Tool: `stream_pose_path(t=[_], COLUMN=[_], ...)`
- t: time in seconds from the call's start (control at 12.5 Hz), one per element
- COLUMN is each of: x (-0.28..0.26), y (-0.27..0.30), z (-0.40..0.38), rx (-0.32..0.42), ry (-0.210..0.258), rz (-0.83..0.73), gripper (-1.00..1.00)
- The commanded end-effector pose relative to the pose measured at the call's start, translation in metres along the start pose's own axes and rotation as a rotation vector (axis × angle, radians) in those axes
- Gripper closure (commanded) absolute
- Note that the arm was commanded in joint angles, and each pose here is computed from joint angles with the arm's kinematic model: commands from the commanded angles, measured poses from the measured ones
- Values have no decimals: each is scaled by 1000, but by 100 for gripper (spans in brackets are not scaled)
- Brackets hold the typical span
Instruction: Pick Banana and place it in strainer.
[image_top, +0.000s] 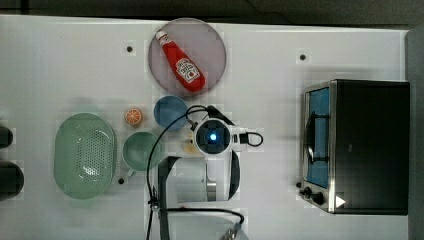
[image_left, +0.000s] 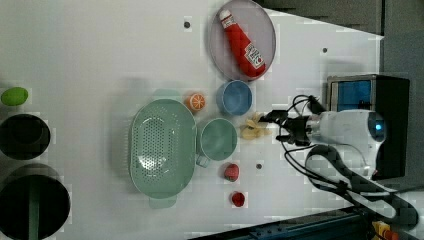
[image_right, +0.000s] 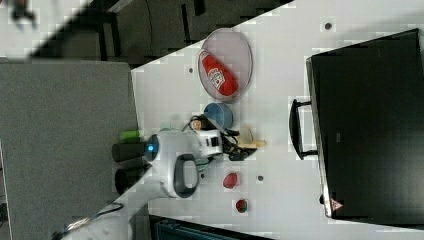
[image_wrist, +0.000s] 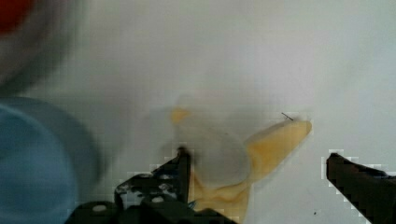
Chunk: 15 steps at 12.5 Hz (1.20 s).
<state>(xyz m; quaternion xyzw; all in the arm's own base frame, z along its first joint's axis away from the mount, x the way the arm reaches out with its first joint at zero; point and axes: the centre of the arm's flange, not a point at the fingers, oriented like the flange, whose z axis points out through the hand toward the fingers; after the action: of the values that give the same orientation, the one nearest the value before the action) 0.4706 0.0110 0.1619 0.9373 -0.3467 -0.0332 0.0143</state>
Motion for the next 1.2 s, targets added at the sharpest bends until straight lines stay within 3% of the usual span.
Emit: stream_pose_path(t=[0.08,0.24,0.56,0.88,1.2], x=[-8,-10,-11,2,11], y=[-12,-11,-13,-11,7], z=[8,13,10,-38,-156], rx=[32,38,46,79,40], ry=[17,22,29,80,64], rz=[-56,-57,-61,-42,-6], gripper=[-100,-43,46,47,47])
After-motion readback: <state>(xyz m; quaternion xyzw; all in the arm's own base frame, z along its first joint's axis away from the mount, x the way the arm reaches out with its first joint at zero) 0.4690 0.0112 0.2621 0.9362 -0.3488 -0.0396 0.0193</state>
